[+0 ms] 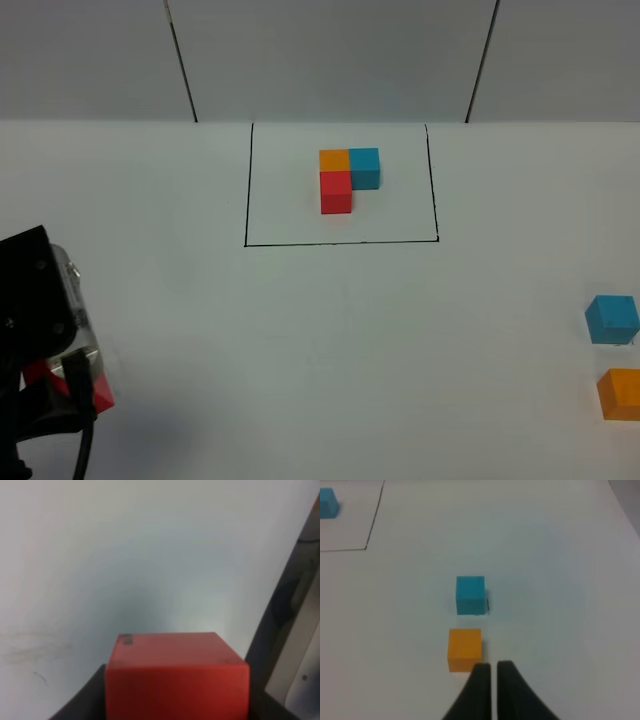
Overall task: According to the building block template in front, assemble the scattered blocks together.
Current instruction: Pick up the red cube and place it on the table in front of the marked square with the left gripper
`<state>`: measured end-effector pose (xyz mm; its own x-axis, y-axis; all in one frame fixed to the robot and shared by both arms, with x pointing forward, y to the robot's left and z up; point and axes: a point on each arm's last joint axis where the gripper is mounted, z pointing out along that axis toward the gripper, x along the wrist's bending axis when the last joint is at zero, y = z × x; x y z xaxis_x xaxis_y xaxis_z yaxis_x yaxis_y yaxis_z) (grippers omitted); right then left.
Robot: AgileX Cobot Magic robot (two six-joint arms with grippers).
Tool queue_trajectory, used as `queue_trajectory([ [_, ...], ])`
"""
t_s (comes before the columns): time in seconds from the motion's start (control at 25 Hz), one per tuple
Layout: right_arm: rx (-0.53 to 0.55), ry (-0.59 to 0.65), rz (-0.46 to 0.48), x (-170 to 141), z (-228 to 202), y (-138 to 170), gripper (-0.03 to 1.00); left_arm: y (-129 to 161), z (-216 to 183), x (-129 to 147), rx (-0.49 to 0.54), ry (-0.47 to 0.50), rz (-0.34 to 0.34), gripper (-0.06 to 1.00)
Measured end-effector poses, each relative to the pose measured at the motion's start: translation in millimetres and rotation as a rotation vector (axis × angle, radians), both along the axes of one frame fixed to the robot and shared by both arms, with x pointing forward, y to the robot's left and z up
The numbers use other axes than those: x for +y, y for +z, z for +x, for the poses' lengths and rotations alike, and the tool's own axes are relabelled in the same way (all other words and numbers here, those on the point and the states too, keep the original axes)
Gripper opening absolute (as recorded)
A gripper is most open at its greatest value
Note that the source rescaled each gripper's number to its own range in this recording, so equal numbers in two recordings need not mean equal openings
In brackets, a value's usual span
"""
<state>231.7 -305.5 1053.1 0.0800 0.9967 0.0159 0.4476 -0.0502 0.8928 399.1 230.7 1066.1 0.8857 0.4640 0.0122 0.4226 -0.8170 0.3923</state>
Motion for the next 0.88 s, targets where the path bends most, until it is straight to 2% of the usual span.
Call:
queue_trajectory([
  [0.12, 0.000, 0.000, 0.000, 0.0, 0.0, 0.0, 0.00, -4.1, 6.6, -11.2, -0.036, -0.008, 0.014, 0.50],
  [0.4, 0.000, 0.000, 0.000, 0.0, 0.0, 0.0, 0.00, -19.2, 43.7, -49.6, 0.018, -0.065, 0.072, 0.50],
  [0.56, 0.000, 0.000, 0.000, 0.0, 0.0, 0.0, 0.00, -21.0, 66.2, -80.1, 0.011, -0.112, 0.071, 0.50],
  [0.72, 0.000, 0.000, 0.000, 0.0, 0.0, 0.0, 0.00, -38.1, 86.7, -105.6, 0.035, -0.144, 0.086, 0.50],
  [0.88, 0.000, 0.000, 0.000, 0.0, 0.0, 0.0, 0.00, -64.9, 100.5, -116.9, 0.071, -0.153, 0.125, 0.50],
])
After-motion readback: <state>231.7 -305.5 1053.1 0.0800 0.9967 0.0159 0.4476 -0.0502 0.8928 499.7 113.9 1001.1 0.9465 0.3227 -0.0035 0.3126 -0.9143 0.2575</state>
